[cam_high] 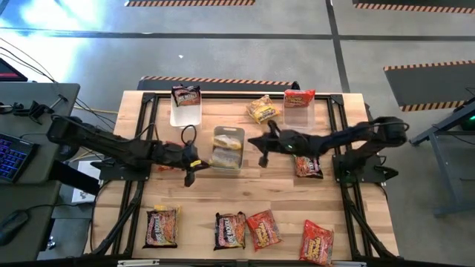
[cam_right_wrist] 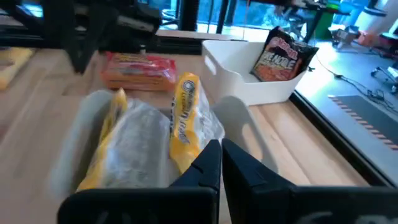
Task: Sort Maruchan noodles
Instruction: Adjust the yellow noodle packs in the gray bin
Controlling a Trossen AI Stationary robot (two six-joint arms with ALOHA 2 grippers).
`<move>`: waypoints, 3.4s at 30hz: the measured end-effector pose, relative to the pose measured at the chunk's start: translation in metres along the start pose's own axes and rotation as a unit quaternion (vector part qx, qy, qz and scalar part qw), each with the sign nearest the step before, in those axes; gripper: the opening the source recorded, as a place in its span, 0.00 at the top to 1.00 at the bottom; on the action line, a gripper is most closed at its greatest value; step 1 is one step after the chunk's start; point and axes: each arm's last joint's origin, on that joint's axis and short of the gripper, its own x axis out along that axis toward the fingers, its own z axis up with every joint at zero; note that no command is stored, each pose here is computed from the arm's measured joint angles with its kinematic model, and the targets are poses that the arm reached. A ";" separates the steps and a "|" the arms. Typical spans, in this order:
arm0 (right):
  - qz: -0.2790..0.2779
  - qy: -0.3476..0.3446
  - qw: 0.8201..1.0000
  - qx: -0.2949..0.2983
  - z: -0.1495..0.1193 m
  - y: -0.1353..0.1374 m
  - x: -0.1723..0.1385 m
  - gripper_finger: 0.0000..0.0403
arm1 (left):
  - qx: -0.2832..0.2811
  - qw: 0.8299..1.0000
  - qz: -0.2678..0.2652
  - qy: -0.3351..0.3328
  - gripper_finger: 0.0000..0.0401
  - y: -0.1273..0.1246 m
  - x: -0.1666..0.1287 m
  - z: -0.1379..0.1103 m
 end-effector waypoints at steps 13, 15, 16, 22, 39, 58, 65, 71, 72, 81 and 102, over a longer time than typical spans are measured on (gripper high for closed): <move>0.043 -0.032 0.994 0.098 -0.012 0.022 -0.023 1.00 | 0.006 1.000 0.012 -0.021 1.00 -0.006 -0.011 0.002; 0.039 -0.012 0.994 0.097 -0.001 0.023 -0.016 1.00 | 0.026 0.998 0.038 -0.031 1.00 -0.002 -0.011 0.004; 0.038 0.004 0.995 0.094 0.005 0.023 -0.013 1.00 | 0.034 0.998 0.047 -0.036 1.00 0.001 -0.010 0.006; 0.034 0.080 0.994 0.062 0.040 0.023 -0.002 0.88 | 0.026 0.998 0.012 -0.062 1.00 0.020 -0.010 0.019; -0.023 0.077 0.996 0.044 0.057 0.003 0.006 0.97 | 0.119 0.992 -0.022 0.027 1.00 0.038 0.022 0.019; 0.000 0.058 0.994 0.088 0.055 -0.009 0.020 0.88 | 0.131 0.987 0.092 -0.018 1.00 0.079 0.020 0.055; 0.032 0.119 0.991 0.060 0.062 0.017 0.058 0.55 | 0.108 0.983 0.102 -0.107 1.00 0.084 0.007 0.038; 0.033 0.224 0.974 0.017 0.060 0.041 0.089 0.33 | 0.097 0.983 0.106 -0.115 1.00 0.087 0.003 0.024; 0.027 0.241 0.970 0.001 0.058 0.044 0.094 0.32 | 0.096 0.983 0.106 -0.112 1.00 0.088 0.003 0.023; -0.003 0.346 0.937 -0.054 0.043 0.045 0.119 0.37 | 0.104 0.984 0.107 -0.102 1.00 0.088 0.004 0.020; -0.019 0.385 0.922 -0.047 0.074 0.006 0.121 0.79 | 0.104 0.984 0.107 -0.096 1.00 0.088 0.004 0.019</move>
